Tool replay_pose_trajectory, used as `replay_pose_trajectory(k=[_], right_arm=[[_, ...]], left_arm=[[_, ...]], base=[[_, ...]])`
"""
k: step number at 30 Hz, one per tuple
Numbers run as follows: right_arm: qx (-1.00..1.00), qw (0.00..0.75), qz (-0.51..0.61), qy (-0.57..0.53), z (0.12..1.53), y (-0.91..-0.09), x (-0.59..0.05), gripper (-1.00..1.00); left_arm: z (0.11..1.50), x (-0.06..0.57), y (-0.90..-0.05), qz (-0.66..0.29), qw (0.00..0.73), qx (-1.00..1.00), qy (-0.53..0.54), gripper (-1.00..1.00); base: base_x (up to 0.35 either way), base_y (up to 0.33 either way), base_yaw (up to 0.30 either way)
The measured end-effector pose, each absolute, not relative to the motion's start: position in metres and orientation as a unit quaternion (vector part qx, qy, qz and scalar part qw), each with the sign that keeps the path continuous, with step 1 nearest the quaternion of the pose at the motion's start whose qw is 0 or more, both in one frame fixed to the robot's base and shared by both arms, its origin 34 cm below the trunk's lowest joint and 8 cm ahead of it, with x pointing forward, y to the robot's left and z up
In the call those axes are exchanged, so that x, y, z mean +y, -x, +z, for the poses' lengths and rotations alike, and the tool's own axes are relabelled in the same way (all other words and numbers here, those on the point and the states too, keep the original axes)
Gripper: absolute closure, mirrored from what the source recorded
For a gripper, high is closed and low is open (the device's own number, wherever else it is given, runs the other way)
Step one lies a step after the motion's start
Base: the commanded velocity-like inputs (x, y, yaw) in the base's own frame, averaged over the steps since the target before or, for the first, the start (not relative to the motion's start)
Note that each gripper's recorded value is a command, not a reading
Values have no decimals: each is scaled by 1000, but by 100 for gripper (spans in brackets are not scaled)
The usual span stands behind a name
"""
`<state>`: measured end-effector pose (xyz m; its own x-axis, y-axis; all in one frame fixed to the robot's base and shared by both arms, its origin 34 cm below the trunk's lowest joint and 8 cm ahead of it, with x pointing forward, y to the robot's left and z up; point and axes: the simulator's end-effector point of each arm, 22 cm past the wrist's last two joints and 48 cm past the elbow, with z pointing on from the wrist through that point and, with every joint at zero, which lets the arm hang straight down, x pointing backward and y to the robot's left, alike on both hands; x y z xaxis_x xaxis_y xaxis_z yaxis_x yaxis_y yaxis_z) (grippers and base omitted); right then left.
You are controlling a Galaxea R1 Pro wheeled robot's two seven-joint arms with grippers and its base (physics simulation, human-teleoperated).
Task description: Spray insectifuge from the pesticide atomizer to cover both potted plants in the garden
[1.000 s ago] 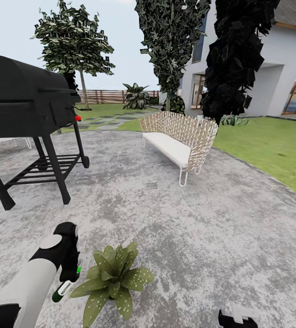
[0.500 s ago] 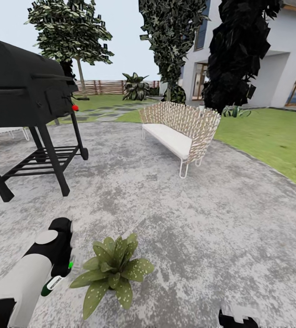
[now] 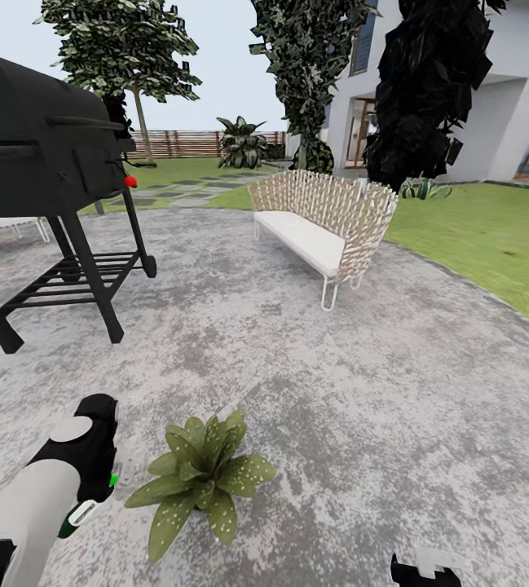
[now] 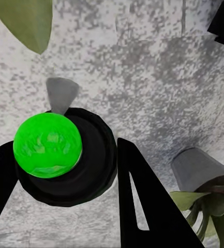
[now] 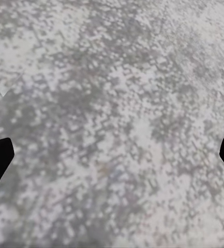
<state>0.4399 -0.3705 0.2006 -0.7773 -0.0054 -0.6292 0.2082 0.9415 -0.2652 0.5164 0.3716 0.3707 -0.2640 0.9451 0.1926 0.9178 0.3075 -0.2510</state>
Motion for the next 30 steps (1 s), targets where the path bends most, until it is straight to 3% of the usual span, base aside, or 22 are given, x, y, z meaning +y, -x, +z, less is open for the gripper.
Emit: replay_pose_trajectory(k=[2, 9, 17, 30], right_arm=[[928, 330, -163, -55, 201, -440, -372, -100], [929, 329, -163, -54, 201, -439, -371, -100], [929, 329, -163, -54, 201, -439, -372, -100], [929, 329, -163, -54, 201, -440, -371, -100]], left_arm=[[368, 336, -521, 59, 141, -783, 603, 100], [369, 388, -513, 50, 147, -802, 577, 100], [377, 337, -540, 65, 103, -794, 595, 100], [391, 348, -557, 60, 83, -807, 582, 100]], base=[[0, 0, 0], [0, 0, 0], [0, 0, 0], [0, 0, 0]])
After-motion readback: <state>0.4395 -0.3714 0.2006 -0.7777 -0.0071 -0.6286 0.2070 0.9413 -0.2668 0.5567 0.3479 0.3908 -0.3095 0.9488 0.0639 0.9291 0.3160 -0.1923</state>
